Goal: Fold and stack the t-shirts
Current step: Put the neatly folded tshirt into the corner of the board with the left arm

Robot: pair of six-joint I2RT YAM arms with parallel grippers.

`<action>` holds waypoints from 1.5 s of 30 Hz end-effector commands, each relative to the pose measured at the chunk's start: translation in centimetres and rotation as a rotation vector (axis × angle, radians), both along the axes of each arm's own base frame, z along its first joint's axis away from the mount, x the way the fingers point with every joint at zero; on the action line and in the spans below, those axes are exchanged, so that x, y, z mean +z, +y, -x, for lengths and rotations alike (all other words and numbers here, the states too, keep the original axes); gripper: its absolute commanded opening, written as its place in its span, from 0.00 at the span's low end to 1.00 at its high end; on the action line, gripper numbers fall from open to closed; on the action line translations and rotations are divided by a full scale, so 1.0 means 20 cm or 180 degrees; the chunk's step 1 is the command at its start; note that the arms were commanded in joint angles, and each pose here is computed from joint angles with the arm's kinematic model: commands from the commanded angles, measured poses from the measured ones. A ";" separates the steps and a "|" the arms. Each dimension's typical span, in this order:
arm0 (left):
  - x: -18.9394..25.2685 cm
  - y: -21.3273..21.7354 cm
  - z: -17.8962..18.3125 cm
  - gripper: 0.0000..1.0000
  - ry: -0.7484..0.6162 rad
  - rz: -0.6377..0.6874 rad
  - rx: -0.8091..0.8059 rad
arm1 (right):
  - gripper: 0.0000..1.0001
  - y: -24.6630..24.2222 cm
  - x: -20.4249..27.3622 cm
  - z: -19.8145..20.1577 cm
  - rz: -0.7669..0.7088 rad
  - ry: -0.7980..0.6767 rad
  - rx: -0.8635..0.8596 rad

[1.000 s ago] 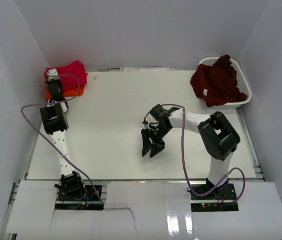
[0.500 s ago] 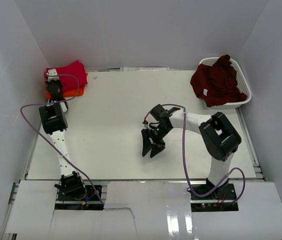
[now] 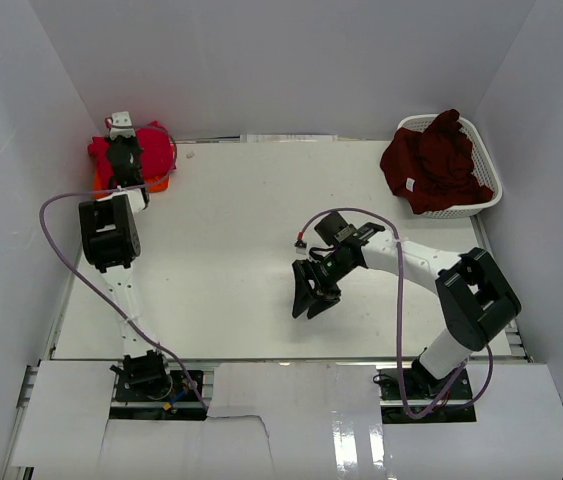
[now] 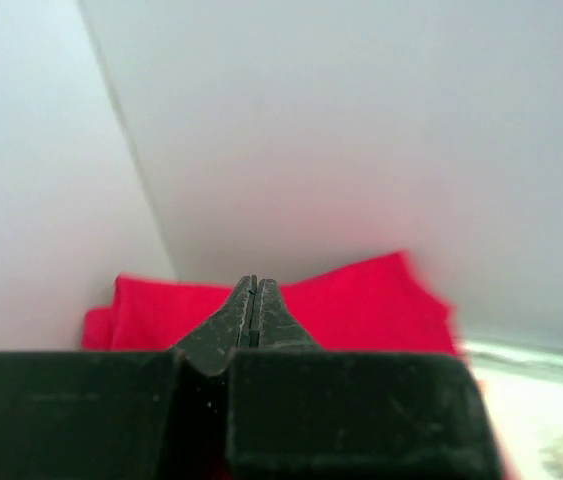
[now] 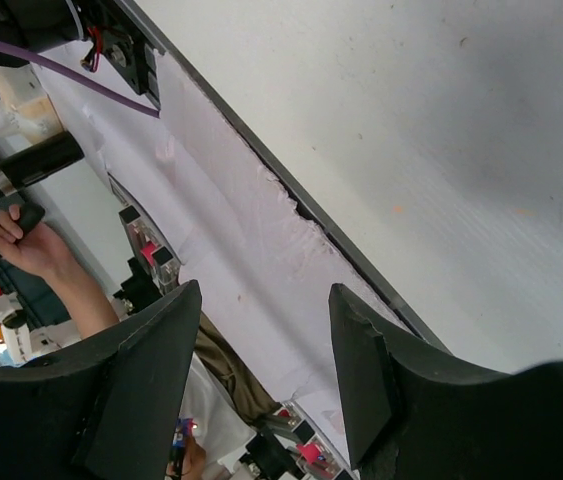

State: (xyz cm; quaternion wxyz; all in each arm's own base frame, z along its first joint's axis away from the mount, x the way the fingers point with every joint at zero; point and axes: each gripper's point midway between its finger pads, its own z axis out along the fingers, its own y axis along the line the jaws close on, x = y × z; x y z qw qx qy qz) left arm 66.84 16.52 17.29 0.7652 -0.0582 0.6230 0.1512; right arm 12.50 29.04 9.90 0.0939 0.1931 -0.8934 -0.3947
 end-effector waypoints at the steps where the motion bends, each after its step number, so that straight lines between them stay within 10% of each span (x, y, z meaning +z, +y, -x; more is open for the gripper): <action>1: 0.43 -0.13 0.10 0.00 -0.0289 -0.0033 0.0000 | 0.61 0.01 0.07 0.01 -0.0184 -0.0204 0.0044; 31: 0.45 -0.54 1.45 0.00 0.1679 0.1560 0.0060 | 0.61 -0.05 0.27 0.02 -0.0522 -0.0870 -0.0012; 34: 0.46 -0.55 1.54 0.17 0.1674 0.1542 0.0035 | 0.61 -0.04 0.27 0.01 -0.0540 -0.0876 0.0012; 41: 0.49 -0.54 1.63 0.93 0.1800 0.1401 0.0095 | 0.61 -0.03 0.26 0.00 -0.0537 -0.0869 0.0021; 45: 0.53 -0.53 1.66 0.98 0.1767 0.1388 0.0128 | 0.62 -0.03 0.26 -0.01 -0.0537 -0.0896 0.0004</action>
